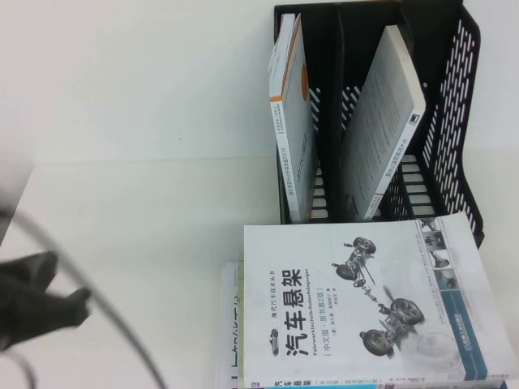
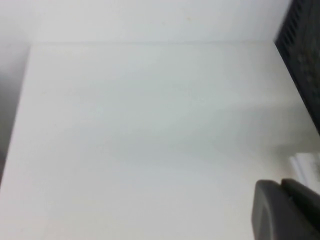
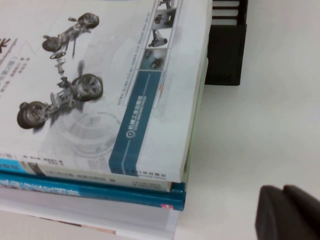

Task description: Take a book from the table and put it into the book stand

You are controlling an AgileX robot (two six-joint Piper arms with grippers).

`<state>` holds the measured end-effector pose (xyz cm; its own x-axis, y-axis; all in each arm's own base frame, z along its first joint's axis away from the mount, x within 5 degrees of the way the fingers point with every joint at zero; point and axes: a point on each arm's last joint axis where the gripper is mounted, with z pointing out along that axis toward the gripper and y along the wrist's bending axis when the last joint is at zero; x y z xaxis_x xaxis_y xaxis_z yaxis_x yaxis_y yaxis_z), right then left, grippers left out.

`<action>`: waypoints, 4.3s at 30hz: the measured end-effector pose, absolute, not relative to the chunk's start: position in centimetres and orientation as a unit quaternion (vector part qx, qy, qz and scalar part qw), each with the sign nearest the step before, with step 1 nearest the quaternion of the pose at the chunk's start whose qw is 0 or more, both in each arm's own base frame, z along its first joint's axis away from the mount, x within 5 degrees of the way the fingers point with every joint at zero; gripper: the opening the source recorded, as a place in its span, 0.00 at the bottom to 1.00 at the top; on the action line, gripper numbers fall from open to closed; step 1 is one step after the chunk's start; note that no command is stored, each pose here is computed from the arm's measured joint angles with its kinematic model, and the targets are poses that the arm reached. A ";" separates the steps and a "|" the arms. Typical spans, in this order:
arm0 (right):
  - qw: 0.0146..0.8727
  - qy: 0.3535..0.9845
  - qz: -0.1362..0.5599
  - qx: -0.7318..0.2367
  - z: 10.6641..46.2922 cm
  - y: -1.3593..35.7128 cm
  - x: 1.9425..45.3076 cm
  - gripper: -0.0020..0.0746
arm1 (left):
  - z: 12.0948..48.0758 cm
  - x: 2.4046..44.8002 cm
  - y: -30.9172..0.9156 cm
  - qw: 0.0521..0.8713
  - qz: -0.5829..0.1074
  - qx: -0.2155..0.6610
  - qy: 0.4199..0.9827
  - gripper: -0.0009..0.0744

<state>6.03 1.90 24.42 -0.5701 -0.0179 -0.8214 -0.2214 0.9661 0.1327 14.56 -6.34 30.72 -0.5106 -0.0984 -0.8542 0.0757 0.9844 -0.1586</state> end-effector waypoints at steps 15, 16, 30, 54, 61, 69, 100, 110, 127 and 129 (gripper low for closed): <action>0.459 0.879 0.111 -0.068 24.4 1.9 6.0 0.03 | 21.2 7.5 -0.1 0.642 -0.128 -0.126 0.745 0.01; 0.459 0.879 0.111 -0.068 24.4 1.9 6.0 0.03 | 20.7 7.3 0.0 0.649 -0.131 -0.133 0.737 0.01; 0.458 0.879 0.112 -0.068 24.4 1.9 6.0 0.03 | 20.0 6.9 -0.3 0.674 -0.154 -0.137 0.710 0.01; 0.458 0.879 0.116 -0.066 24.4 2.0 6.0 0.03 | 17.6 5.3 -0.3 0.603 -0.075 -0.060 0.792 0.01; 0.458 0.879 0.116 -0.066 24.4 2.0 6.0 0.03 | 17.6 5.3 -0.3 0.604 -0.061 -0.040 0.793 0.01; 0.458 0.879 0.116 -0.066 24.4 2.0 6.0 0.03 | 17.6 5.3 -0.3 0.604 -0.061 -0.040 0.793 0.01; 0.458 0.879 0.116 -0.066 24.4 2.0 6.0 0.03 | 17.6 5.3 -0.3 0.604 -0.049 -0.029 0.795 0.01; 0.458 0.879 0.116 -0.066 24.4 2.0 6.0 0.03 | 17.6 5.3 -0.3 0.603 -0.049 -0.029 0.796 0.01; 0.514 0.853 0.079 -0.031 24.2 0.9 5.5 0.03 | 17.6 5.3 -0.3 0.603 -0.049 -0.029 0.796 0.01; 0.541 0.838 0.070 -0.009 23.6 0.6 5.5 0.03 | 17.6 5.3 -0.3 0.603 -0.049 -0.029 0.796 0.01</action>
